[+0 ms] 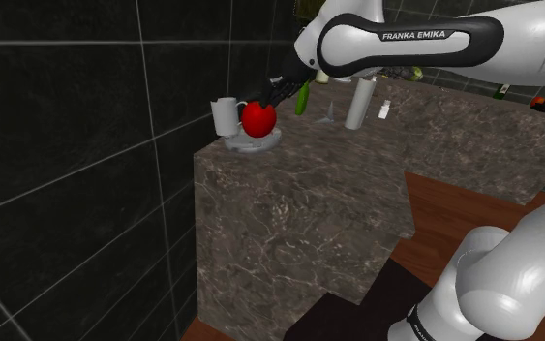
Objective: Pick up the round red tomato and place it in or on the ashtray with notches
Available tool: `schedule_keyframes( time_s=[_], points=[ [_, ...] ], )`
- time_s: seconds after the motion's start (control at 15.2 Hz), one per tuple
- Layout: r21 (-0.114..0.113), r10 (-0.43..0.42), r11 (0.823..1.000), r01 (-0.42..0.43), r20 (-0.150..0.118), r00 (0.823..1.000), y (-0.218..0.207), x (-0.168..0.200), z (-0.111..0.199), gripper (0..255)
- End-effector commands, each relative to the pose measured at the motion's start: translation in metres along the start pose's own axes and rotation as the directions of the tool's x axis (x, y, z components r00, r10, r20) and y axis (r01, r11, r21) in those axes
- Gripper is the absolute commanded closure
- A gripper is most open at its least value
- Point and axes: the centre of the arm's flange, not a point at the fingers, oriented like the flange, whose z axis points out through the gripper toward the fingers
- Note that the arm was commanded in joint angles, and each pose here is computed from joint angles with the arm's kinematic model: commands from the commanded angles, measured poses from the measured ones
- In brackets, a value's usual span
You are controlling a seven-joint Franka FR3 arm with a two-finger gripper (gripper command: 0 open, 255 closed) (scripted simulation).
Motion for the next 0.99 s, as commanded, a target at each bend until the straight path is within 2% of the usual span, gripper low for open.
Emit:
schedule_keyframes(
  time_s=[0.0,0.2,0.26,0.59,0.86,0.92],
  points=[
    [0.001,-0.003,1.000,0.003,0.025,1.000,-0.001,-0.005,0.014,255],
    [0.001,-0.003,1.000,0.003,0.025,1.000,-0.001,-0.005,0.014,255],
    [0.001,-0.003,1.000,0.003,0.025,1.000,0.001,-0.007,0.013,0],
    [0.001,-0.003,1.000,0.003,0.025,1.000,-0.001,-0.005,0.014,0],
    [0.001,-0.003,1.000,0.003,0.025,1.000,-0.001,-0.004,-0.036,0],
    [0.001,-0.003,1.000,0.003,0.025,1.000,-0.001,-0.004,-0.036,0]
  ],
)
